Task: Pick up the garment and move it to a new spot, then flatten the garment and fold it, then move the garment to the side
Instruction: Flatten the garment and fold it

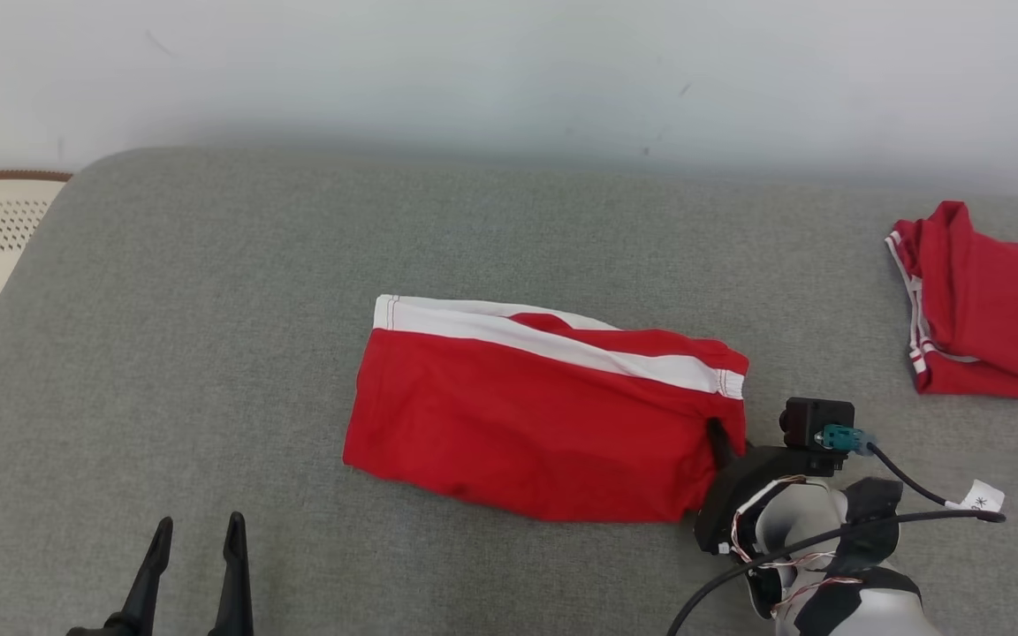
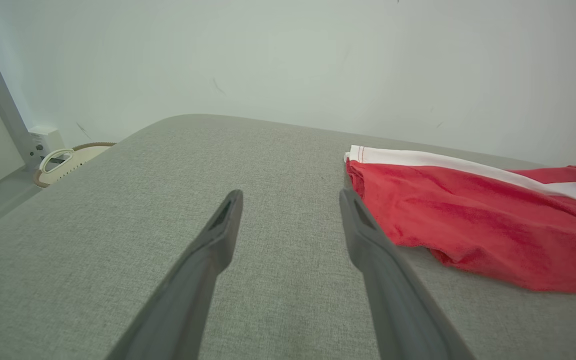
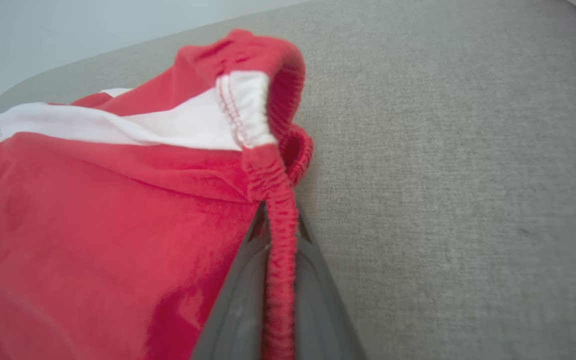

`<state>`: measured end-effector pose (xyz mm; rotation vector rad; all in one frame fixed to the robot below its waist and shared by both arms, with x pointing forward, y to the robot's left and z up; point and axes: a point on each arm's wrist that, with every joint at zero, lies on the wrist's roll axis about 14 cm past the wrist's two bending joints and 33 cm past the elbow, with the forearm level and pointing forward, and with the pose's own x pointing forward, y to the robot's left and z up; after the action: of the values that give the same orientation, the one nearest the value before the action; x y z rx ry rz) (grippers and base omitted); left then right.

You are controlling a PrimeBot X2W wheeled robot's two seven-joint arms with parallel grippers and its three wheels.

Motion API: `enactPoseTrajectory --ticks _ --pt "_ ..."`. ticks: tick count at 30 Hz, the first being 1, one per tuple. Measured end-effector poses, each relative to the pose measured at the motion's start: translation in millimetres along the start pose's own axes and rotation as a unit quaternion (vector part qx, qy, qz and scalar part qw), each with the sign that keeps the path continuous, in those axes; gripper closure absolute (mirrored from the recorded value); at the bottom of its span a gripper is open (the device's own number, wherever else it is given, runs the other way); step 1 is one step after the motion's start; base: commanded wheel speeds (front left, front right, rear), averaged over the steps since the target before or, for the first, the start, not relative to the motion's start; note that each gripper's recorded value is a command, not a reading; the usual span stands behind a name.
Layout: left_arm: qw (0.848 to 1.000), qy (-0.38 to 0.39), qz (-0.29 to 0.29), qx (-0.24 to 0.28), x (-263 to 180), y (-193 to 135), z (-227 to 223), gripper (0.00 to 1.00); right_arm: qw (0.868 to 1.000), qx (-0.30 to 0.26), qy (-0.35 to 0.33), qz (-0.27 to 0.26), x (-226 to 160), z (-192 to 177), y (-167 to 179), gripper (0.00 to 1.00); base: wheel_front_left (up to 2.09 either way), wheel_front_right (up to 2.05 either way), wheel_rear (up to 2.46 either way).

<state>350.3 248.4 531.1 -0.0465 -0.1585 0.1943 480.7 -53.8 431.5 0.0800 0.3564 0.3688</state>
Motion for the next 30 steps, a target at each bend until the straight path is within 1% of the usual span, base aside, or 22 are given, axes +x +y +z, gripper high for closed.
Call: enactPoseTrajectory --ticks 2,4,8,12,15,16,18,21,27,30 --pt "1.000 -0.002 0.000 -0.001 0 0 1 0.00 1.000 0.001 -0.007 -0.003 -3 3 -3 1.00 0.00 0.00 0.00" --pt "1.000 -0.005 -0.006 -0.004 -1 -3 3 0.00 1.000 -0.001 -0.015 -0.016 -11 9 -19 1.00 0.00 0.00 0.00" --pt "1.000 -0.008 -0.014 -0.010 -5 -9 5 0.00 1.000 -0.008 -0.011 -0.028 -27 9 -37 1.00 0.00 0.00 0.00" --pt "1.000 -0.011 -0.019 -0.013 -6 -14 7 0.00 0.999 0.001 -0.018 -0.035 -39 16 -50 1.00 0.00 0.00 0.00" --pt "0.999 -0.012 -0.027 -0.015 -6 -18 7 0.00 0.999 0.031 -0.018 -0.016 -42 19 -37 1.00 0.00 0.00 0.00" --pt "0.999 -0.012 -0.027 -0.015 -6 -18 7 0.00 0.999 0.031 -0.018 -0.016 -42 19 -37 1.00 0.00 0.00 0.00" --pt "0.999 -0.013 -0.031 -0.017 -5 -21 8 0.00 0.998 0.062 -0.022 0.003 -43 24 -25 1.00 0.00 0.00 0.00" --pt "0.999 -0.015 -0.034 -0.018 -5 -23 9 0.00 0.995 0.087 -0.024 0.037 -46 33 -7 1.00 0.00 0.00 0.00" --pt "0.999 -0.014 -0.035 -0.020 -8 -24 8 0.00 0.984 0.139 -0.010 0.108 -52 46 30 1.00 0.00 0.00 0.00" --pt "0.999 -0.014 -0.031 -0.020 -11 -22 9 0.00 0.976 0.168 -0.002 0.136 -52 52 47 1.00 0.00 0.00 0.00"
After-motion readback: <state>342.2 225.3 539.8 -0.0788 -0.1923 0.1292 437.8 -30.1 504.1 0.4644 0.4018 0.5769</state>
